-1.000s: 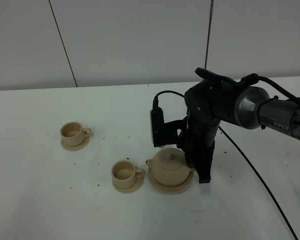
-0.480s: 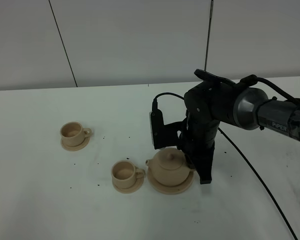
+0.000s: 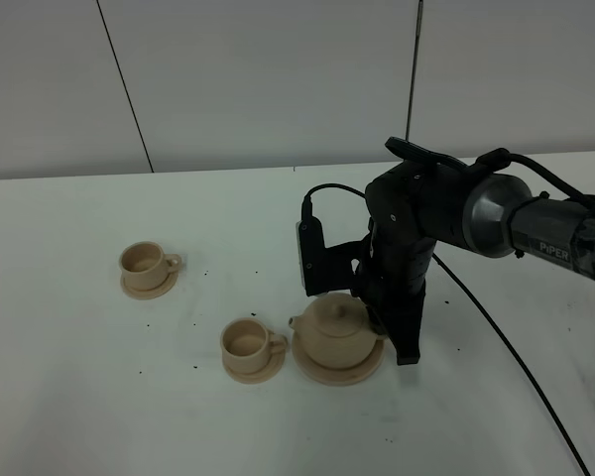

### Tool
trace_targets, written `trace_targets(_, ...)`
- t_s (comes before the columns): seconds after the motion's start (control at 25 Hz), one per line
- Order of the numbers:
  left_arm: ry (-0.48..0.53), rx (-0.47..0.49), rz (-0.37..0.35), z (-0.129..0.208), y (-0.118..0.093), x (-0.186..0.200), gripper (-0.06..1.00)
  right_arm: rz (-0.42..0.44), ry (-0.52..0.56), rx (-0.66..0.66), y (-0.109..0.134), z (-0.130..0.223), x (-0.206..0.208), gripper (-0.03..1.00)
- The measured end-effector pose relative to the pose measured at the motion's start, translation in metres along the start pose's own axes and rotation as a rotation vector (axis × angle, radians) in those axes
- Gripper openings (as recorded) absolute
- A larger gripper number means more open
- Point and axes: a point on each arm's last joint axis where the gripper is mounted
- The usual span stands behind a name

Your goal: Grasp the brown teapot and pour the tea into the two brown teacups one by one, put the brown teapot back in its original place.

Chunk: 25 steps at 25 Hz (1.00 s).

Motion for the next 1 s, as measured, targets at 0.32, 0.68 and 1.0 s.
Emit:
trace_targets(0.32,0.000,0.000,0.000,0.0000,0.0000,0.0000,0.25,0.000,0.000,0.000,0.0000,0.0000,0.0000,0.24)
trace_targets(0.68,0.000,0.000,0.000,0.0000,0.0000,0.0000,0.25,0.000,0.000,0.000,0.0000,0.0000,0.0000,0.23)
trace_targets(1.0,0.000,-0.001,0.000,0.0000,0.0000,0.0000,0.25,0.007,-0.002,0.000,-0.0007,-0.0002,0.0000,0.10)
Point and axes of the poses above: a point on each arm's last joint axis where the gripper is mounted, x pointing back along that axis away from the gripper, y along the wrist's bending axis when the last joint is at zero, z = x × y, and after that the axes turned 11 degrees about x, right-handed
